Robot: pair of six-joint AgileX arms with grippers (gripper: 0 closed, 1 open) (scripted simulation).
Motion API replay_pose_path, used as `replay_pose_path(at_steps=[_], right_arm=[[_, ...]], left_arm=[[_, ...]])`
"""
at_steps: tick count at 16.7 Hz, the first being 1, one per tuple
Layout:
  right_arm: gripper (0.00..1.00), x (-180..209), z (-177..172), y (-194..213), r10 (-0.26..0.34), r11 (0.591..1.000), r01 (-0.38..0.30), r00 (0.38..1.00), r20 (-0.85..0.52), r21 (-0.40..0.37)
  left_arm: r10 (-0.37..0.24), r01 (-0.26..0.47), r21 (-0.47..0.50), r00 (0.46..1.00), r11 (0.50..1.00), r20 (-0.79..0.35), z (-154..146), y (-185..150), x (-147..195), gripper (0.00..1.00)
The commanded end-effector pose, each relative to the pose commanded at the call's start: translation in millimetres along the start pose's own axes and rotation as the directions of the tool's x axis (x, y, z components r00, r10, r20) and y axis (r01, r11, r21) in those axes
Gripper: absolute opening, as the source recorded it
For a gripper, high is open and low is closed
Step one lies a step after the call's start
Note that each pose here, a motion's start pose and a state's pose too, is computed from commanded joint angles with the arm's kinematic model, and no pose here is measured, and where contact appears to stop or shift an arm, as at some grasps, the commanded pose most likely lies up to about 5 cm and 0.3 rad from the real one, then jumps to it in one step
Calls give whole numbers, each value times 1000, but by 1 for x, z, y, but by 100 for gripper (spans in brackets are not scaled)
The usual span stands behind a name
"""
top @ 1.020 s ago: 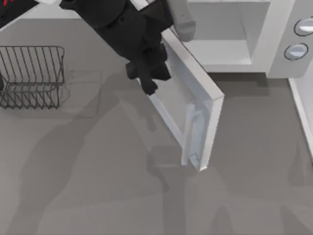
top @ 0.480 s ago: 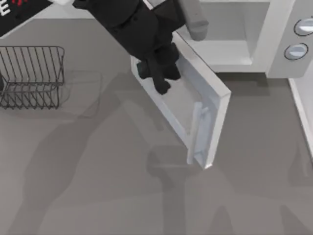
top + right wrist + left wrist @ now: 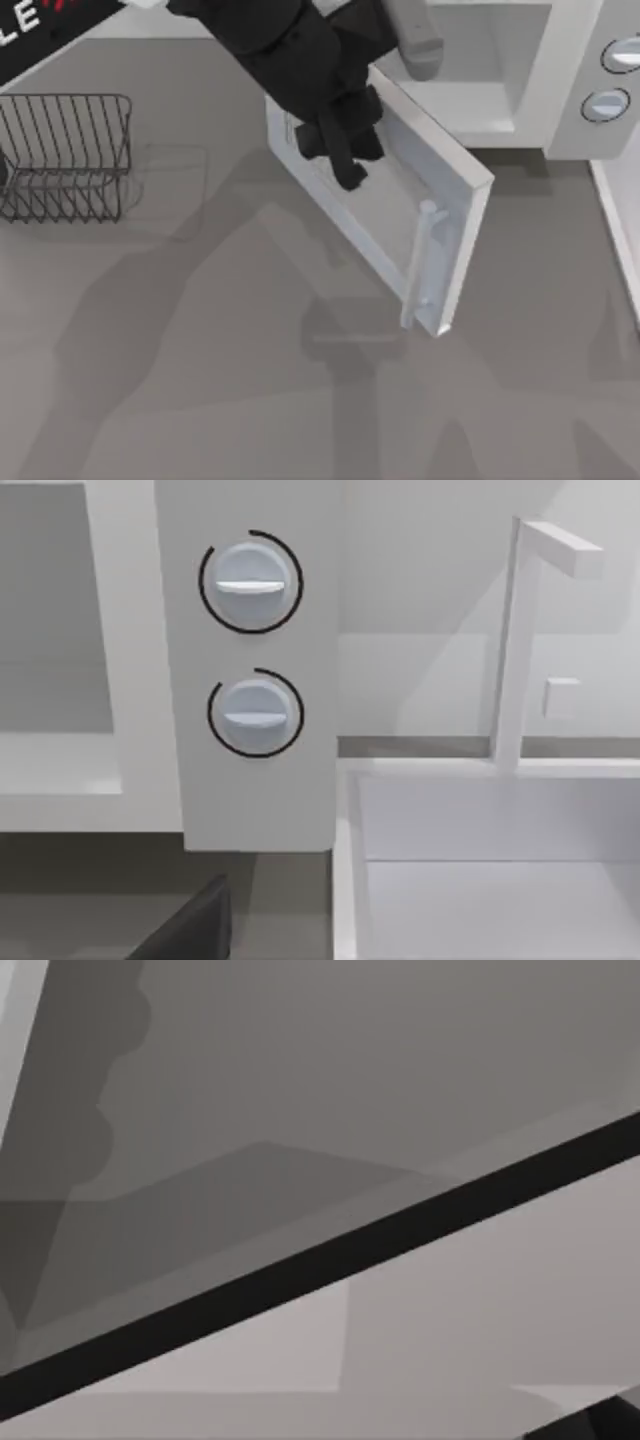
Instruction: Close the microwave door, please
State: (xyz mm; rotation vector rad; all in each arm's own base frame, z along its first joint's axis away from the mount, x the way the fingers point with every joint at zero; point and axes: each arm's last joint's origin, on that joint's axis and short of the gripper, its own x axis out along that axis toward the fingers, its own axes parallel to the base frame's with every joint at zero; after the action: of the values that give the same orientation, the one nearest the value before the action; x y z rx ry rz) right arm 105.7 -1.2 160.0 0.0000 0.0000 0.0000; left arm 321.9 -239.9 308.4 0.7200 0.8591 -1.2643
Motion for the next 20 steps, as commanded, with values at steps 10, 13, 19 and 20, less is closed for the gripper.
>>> replay_pose_path(at_steps=[10,13,19,20], right_arm=[[100,0,0,0,0,1000,0,1000,0,0],[100,0,0,0,0,1000,0,1000,0,0],[100,0,0,0,0,1000,0,1000,0,0],[100,0,0,0,0,1000,0,1000,0,0]], left_arm=[[-7,7,1,1000,1000,-6,10,-2,8,0],[-32,32,-7,999,999,-32,11,-2,15,0],[-96,90,-64,991,994,-98,11,-7,37,0],[-85,80,-58,993,995,-87,14,-7,35,0]])
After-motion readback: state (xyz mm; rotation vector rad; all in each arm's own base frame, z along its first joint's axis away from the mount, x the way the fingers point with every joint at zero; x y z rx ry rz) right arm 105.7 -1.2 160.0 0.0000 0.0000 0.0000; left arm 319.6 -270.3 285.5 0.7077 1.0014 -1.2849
